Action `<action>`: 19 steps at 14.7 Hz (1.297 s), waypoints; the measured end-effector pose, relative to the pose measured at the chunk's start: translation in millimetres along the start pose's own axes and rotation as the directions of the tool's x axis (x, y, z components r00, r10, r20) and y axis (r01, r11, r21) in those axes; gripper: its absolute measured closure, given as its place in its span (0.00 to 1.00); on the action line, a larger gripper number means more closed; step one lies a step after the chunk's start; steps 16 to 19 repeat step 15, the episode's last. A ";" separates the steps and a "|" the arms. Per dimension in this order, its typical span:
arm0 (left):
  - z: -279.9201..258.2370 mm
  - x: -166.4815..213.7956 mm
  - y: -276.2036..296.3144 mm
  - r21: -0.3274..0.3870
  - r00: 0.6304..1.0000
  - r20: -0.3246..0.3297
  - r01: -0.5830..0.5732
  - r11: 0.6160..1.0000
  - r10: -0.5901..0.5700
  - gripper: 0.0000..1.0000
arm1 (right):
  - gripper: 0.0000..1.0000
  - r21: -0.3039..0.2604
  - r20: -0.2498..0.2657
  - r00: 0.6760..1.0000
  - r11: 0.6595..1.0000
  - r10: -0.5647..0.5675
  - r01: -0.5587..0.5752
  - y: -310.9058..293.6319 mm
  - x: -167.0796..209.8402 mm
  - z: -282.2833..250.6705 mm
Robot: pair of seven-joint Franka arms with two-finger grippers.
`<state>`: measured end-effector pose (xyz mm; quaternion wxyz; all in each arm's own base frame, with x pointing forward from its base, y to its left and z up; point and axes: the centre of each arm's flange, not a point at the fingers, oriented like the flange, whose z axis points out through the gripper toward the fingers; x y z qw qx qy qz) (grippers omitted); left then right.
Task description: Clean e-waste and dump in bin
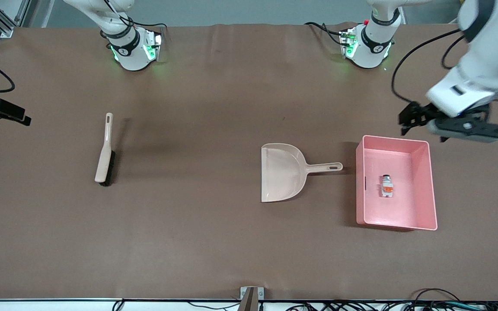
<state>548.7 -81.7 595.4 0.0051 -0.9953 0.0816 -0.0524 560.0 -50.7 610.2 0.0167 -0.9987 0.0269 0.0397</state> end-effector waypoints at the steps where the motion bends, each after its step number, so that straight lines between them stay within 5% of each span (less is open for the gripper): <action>1: -8.8 -6.2 -14.0 -0.006 0.999 0.019 0.029 1.000 -0.029 0.00 | 0.00 -0.001 -0.001 1.000 1.000 -0.007 0.007 -7.5 -0.6 -0.9; 7: -32.0 -24.5 -30.3 -0.008 0.991 0.077 0.107 0.994 -0.106 0.00 | 0.00 -0.006 -0.002 1.000 1.000 -0.015 0.015 -38.9 -1.2 -1.5; 19: -32.1 -25.9 -32.1 -0.011 0.989 0.085 0.120 0.993 -0.119 0.00 | 0.00 -0.006 0.000 1.000 1.000 -0.015 0.015 -38.6 -1.6 -1.7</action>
